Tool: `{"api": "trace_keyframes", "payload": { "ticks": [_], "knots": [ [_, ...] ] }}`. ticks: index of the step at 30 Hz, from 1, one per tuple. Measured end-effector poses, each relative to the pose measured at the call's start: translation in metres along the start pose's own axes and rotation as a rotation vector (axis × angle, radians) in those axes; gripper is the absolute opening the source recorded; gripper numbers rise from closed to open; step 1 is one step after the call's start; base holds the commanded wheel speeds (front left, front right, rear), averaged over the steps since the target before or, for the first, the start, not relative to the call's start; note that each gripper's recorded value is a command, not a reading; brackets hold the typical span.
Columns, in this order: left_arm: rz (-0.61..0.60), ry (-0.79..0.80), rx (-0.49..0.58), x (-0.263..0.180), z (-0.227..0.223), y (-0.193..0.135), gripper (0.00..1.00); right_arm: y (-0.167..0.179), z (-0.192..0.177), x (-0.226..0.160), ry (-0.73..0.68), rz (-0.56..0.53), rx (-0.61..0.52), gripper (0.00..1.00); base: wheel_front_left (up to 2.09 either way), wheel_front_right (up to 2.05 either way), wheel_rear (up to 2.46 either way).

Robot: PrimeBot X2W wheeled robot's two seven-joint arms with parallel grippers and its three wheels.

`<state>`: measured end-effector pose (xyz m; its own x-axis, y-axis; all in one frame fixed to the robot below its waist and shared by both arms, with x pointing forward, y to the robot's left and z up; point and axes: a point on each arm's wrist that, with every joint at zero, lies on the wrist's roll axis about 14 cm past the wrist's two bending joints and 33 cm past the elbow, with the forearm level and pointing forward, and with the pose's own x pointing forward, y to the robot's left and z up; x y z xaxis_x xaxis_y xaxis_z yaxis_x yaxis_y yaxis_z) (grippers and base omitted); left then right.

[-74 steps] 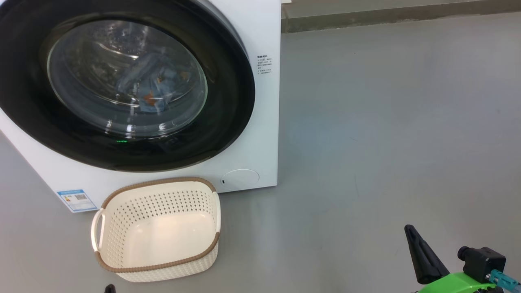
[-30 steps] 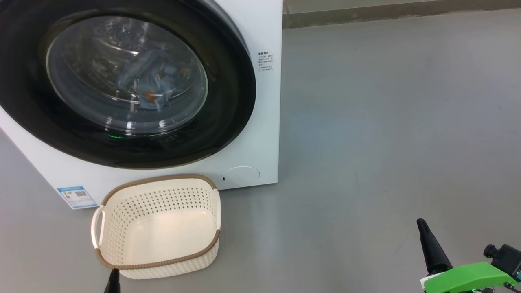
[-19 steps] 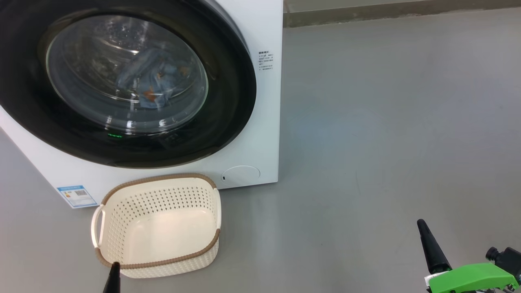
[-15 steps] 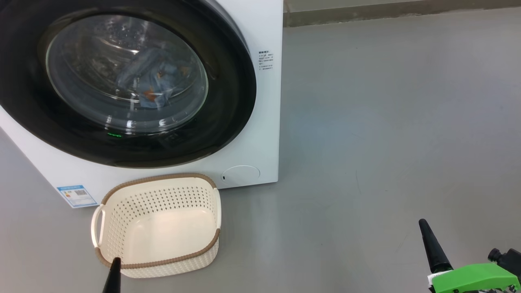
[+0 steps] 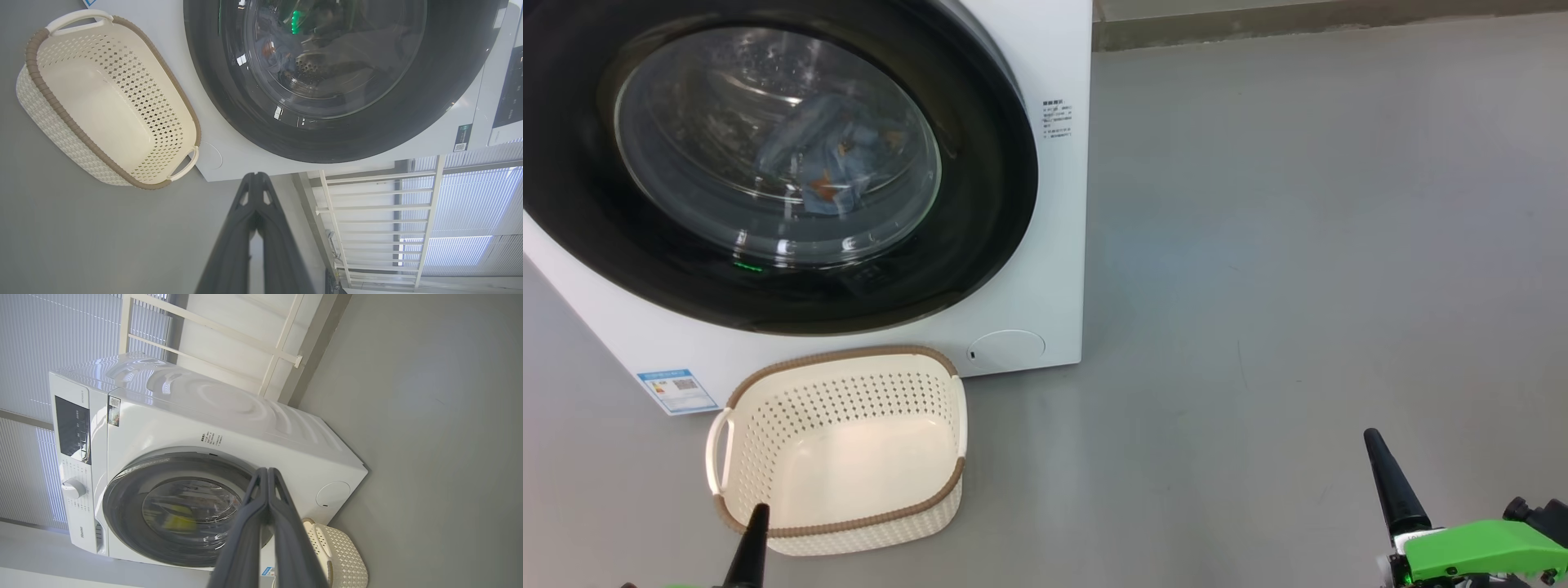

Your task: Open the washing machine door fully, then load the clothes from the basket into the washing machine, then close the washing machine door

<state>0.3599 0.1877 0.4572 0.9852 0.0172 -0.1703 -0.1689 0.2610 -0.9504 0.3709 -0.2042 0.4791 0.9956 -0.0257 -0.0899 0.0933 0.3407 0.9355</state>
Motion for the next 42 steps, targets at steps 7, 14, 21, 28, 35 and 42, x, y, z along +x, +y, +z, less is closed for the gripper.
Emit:
{"api": "trace_keyframes", "payload": {
  "ticks": [7, 14, 21, 28, 35, 42],
  "knots": [
    [-0.02, 0.008, -0.072, 0.004, 0.0, -0.007, 0.0, -0.002, 0.002, 0.0, -0.003, -0.006, 0.086, 0.0, 0.0, 0.0, 0.0],
    [-0.038, 0.014, -0.143, 0.006, 0.0, -0.01, 0.0, -0.003, 0.004, 0.0, -0.006, -0.007, 0.17, 0.0, 0.0, 0.0, 0.0],
    [-0.065, 0.025, -0.211, 0.009, 0.001, -0.018, 0.0, -0.003, 0.002, 0.001, 0.001, -0.003, 0.254, 0.0, 0.0, 0.0, 0.0],
    [-0.087, 0.034, -0.279, 0.012, 0.002, -0.024, 0.0, 0.004, 0.005, 0.005, -0.005, 0.018, 0.34, 0.0, 0.0, 0.0, 0.0],
    [-0.096, 0.034, -0.28, 0.013, 0.002, -0.027, 0.0, 0.003, 0.007, 0.005, -0.013, 0.018, 0.349, 0.0, 0.0, 0.0, 0.0],
    [-0.096, 0.034, -0.28, 0.013, 0.002, -0.027, 0.0, 0.003, 0.007, 0.005, -0.013, 0.018, 0.35, 0.0, 0.0, 0.0, 0.0]
  ]
}}
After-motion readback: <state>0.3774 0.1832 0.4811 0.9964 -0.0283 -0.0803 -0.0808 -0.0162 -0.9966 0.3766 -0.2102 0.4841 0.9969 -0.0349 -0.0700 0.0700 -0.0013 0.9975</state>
